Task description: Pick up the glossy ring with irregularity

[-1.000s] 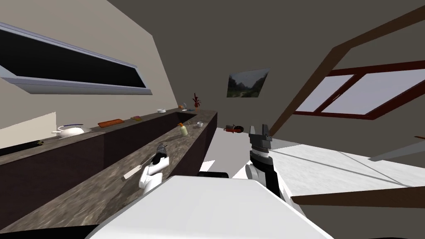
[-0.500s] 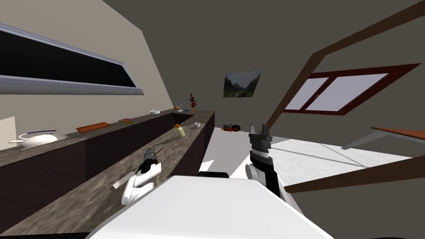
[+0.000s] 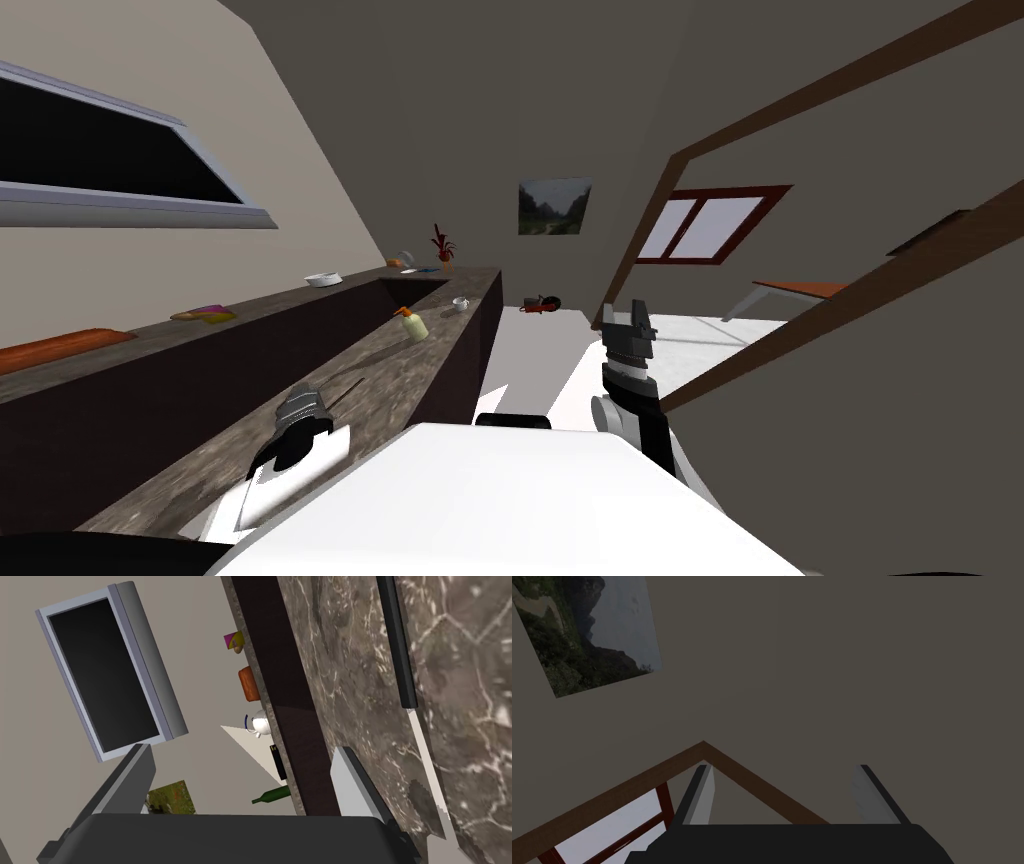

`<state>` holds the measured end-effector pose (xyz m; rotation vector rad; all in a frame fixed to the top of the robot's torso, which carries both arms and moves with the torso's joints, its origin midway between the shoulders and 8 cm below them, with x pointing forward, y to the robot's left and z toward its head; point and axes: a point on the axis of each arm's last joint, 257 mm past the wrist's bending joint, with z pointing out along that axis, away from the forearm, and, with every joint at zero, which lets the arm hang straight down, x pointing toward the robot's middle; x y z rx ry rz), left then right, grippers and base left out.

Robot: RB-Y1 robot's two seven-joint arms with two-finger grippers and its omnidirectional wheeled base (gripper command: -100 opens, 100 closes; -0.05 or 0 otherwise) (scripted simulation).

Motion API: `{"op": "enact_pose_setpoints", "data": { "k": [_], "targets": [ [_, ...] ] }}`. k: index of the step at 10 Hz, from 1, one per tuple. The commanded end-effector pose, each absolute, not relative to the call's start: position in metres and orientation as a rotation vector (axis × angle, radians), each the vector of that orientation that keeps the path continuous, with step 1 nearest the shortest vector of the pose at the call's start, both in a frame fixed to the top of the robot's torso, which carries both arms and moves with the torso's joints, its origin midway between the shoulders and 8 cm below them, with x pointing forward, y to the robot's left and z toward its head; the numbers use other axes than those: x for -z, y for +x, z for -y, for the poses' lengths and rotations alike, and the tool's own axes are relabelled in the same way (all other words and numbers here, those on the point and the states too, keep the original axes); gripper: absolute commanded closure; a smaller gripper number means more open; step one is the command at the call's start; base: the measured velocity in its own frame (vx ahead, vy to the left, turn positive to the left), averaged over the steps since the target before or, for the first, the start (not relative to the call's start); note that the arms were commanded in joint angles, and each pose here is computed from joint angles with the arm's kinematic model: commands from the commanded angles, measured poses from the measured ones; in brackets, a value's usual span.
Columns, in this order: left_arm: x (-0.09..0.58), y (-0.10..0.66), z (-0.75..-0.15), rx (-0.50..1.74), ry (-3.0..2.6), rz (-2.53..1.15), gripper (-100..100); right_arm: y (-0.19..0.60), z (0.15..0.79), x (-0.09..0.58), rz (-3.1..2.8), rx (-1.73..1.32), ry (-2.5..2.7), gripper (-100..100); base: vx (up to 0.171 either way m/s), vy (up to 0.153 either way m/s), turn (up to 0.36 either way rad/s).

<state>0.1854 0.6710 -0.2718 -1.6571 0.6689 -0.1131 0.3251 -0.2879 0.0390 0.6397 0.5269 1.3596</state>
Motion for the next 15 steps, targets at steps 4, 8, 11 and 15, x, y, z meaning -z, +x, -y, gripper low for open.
{"op": "enact_pose_setpoints", "data": {
  "k": [4,8,11,15],
  "targets": [
    [0.229,0.09,-0.7,-0.069,-1.621,-0.6,-100,0.325,0.288,-0.039,-0.527,-1.36,0.64,0,-0.024,0.027,-0.337],
    [0.221,0.089,-0.7,-0.074,-1.603,-0.602,100,0.325,0.288,-0.039,-0.527,-1.359,0.64,0,0.002,-0.002,0.019],
    [0.221,0.089,-0.7,-0.074,-1.603,-0.602,100,0.325,0.288,-0.039,-0.527,-1.359,0.64,0,0.0,0.0,0.0],
    [0.189,0.098,-0.717,-0.075,-1.529,-0.614,-100,0.325,0.288,-0.039,-0.527,-1.359,0.64,0,0.03,-0.025,0.005]
  ]
}}
